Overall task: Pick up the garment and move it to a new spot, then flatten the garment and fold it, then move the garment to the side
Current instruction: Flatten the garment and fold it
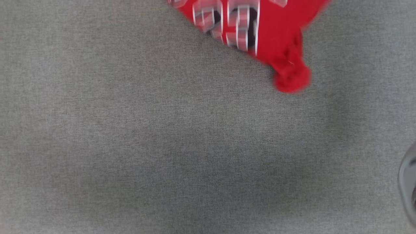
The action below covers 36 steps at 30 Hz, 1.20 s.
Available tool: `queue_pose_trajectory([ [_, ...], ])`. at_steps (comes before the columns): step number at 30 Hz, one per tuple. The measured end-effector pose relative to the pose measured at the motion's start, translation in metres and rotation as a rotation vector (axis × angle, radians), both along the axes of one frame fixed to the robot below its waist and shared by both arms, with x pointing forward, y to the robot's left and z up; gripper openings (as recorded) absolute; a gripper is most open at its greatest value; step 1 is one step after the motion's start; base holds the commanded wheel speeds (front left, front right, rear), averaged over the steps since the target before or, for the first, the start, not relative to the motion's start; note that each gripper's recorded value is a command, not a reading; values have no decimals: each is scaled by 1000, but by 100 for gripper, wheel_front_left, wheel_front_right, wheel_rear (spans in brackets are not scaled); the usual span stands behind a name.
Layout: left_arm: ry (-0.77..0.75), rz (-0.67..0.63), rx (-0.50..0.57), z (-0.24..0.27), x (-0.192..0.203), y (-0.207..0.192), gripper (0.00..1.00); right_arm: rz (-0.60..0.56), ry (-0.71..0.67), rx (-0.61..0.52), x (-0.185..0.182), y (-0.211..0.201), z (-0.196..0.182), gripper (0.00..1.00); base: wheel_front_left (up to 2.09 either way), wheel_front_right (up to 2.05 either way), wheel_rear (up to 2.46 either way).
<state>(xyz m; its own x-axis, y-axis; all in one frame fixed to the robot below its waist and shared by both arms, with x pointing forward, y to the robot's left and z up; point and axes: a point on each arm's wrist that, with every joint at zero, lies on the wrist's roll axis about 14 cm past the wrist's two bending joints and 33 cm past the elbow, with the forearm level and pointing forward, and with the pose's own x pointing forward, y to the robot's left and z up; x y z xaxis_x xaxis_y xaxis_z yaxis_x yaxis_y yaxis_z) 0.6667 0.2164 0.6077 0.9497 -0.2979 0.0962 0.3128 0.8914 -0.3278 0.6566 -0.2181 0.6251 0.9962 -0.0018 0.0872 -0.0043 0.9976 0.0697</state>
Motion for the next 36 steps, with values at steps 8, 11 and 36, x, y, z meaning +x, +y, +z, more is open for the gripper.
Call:
queue_pose_trajectory([
  [8,-263,58,-256,109,11,11,0,-115,-302,49,16,-22,96,0,0,0,0],
  [11,-283,61,-259,115,6,13,0,-129,-342,47,16,-24,107,0,0,0,0],
  [36,216,-67,-364,-76,-163,-15,0,153,300,-49,-118,6,-112,0,0,0,0],
])
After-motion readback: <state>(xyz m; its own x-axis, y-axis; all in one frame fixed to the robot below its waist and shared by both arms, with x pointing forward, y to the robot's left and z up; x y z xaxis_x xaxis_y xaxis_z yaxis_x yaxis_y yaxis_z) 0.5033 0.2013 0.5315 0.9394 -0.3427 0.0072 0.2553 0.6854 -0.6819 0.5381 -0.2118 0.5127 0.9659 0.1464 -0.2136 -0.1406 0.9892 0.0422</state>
